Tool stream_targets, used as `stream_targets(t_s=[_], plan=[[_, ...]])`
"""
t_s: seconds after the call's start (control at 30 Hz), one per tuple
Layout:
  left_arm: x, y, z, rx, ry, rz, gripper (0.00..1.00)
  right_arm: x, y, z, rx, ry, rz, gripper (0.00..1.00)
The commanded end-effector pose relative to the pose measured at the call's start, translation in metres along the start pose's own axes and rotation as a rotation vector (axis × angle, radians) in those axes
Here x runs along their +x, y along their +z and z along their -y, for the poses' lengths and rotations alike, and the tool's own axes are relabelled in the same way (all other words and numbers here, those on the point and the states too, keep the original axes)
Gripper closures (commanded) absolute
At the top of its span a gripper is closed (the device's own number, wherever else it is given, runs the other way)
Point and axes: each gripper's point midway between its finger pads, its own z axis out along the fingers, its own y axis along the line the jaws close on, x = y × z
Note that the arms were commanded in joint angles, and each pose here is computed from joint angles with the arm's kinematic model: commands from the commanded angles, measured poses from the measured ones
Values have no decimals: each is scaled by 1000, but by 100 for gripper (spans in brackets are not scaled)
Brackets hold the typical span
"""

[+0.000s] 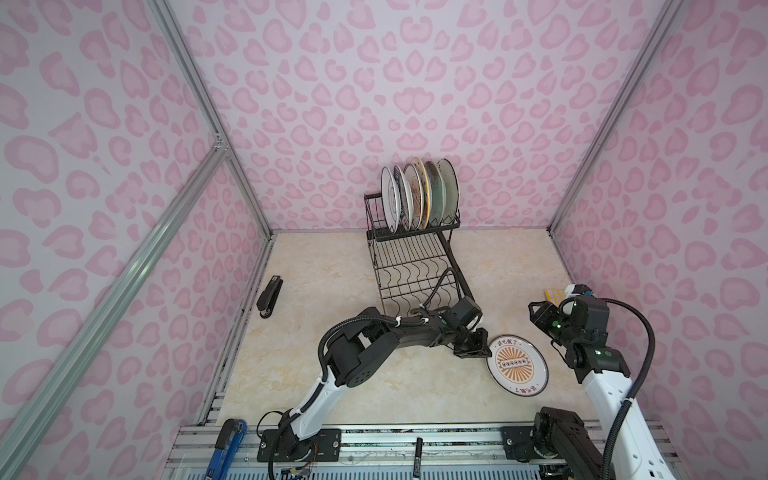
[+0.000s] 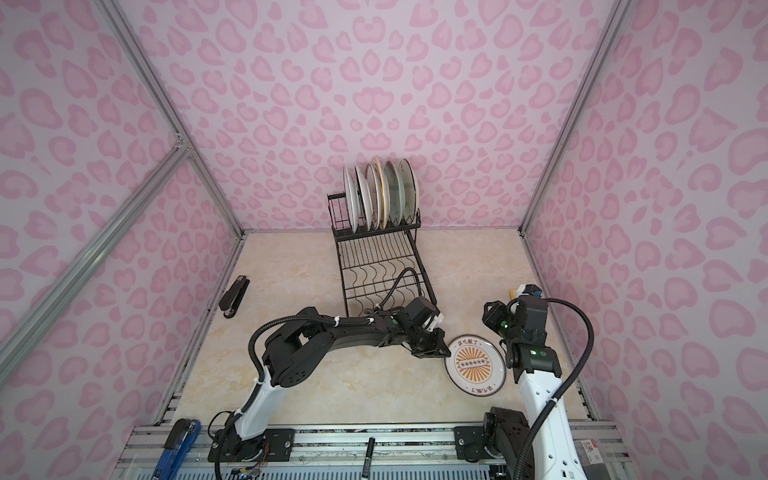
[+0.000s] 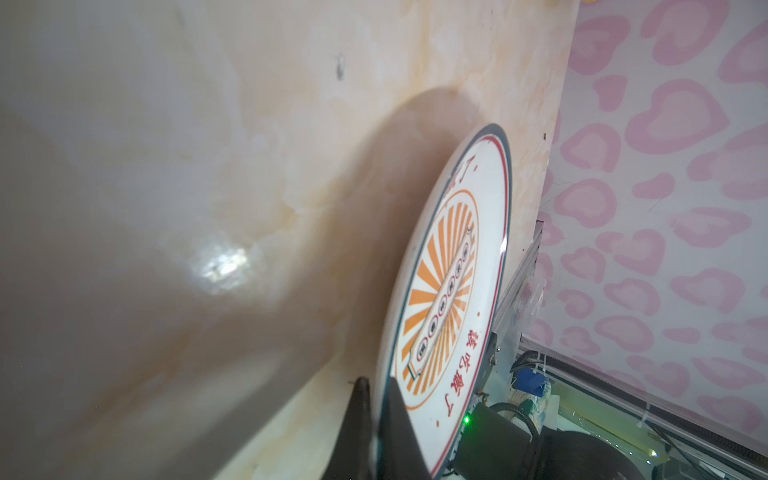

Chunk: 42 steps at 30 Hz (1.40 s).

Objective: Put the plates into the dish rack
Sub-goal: 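Pinch the sunburst plate rim with the left gripper and tilt it upright, then close the right gripper on the upright plate's rim while the left gripper holds it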

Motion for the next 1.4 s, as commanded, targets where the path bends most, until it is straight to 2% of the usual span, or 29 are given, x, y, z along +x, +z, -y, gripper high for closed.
stream_targets(t_s=[0.0,0.6,0.87,0.97,1.07,1.23,1.33,1.37], plan=[[-9,-17,3,-11,5,42,97,-1,0,-1,-7,-9,3,57],[-44,-111,36,97,74,178,97,-24,-14,-3,-7,-13,86,57],[-61,-185,12,55,77,323,97,-26,-11,-34,-190,-14,77,56],[-62,-212,-5,13,68,377,97,-23,-5,-47,-274,-11,41,52],[-61,-235,-18,16,54,411,97,-15,2,-65,-369,-19,-14,43],[-63,-269,-41,28,37,461,97,10,17,-98,-413,-102,-102,36],[-63,-288,-44,40,49,495,97,25,28,-116,-449,-105,-143,35],[-63,-294,-44,62,47,505,97,30,32,-124,-472,-105,-155,32]])
